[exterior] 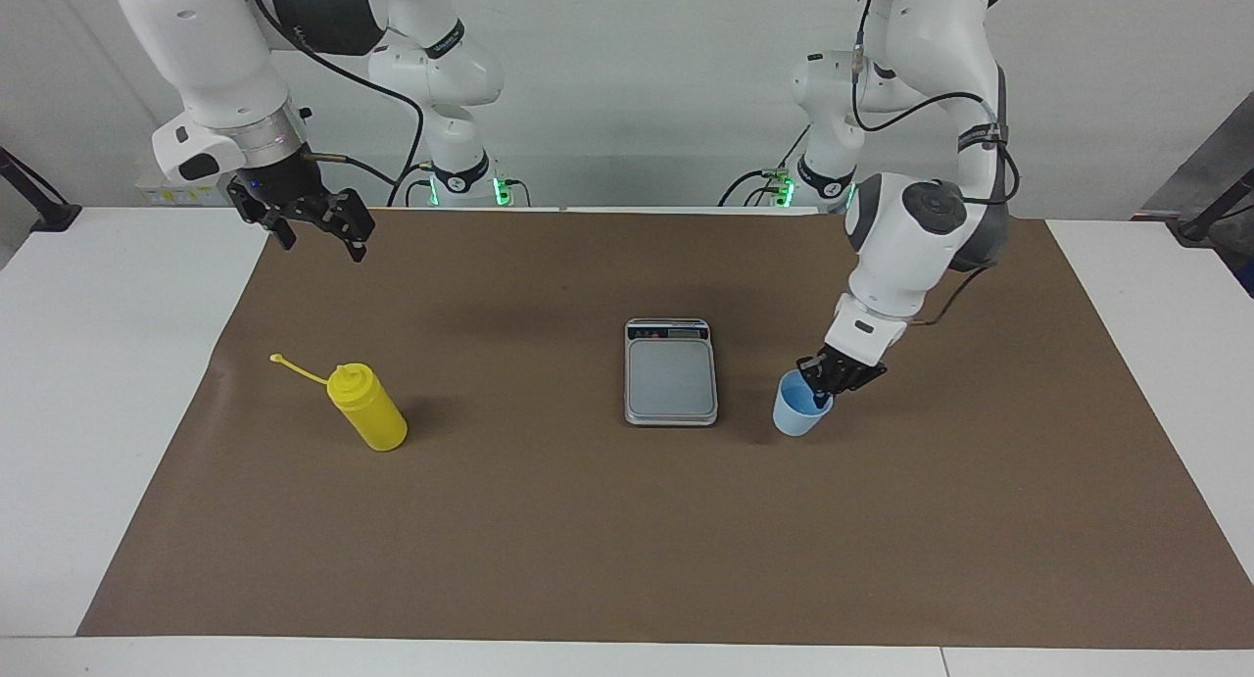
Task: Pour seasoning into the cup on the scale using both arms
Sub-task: 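Carry the blue cup with the left gripper over the scale, then lower the blue cup onto the scale and open the left gripper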
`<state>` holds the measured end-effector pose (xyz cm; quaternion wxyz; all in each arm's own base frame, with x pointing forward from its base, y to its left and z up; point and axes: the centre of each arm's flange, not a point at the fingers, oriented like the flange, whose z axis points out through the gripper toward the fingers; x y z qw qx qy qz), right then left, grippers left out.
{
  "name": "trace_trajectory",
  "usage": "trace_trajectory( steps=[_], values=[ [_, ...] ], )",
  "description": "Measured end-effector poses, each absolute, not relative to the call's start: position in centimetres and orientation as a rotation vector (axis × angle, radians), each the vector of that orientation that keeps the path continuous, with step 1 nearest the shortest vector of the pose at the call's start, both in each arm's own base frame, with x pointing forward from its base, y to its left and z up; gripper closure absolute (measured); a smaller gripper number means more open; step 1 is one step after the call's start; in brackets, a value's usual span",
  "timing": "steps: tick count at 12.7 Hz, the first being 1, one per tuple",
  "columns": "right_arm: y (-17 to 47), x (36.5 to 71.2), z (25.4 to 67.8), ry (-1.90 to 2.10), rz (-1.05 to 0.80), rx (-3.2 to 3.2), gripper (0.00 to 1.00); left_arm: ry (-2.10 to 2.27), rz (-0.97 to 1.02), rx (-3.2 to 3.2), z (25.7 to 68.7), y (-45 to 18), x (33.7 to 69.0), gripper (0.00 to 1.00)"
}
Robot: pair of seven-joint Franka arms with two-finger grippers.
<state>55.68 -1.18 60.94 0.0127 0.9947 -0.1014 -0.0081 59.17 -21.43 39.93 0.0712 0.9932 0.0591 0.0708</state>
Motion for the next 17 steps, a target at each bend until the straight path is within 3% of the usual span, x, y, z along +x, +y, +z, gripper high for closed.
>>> trace_trajectory(
  steps=[8,13,17],
  values=[
    [-1.1,55.6,60.9,-0.309,-0.034,3.100,0.00,0.219,0.135,3.046,43.9,-35.0,53.5,0.96],
    [-1.1,55.8,60.7,-0.167,-0.020,3.113,0.00,0.250,0.088,3.096,40.0,-39.1,51.4,0.96],
    [-0.6,55.8,60.7,-0.150,-0.021,3.113,0.00,0.262,0.114,3.105,39.6,-38.9,52.0,0.96]
  ],
)
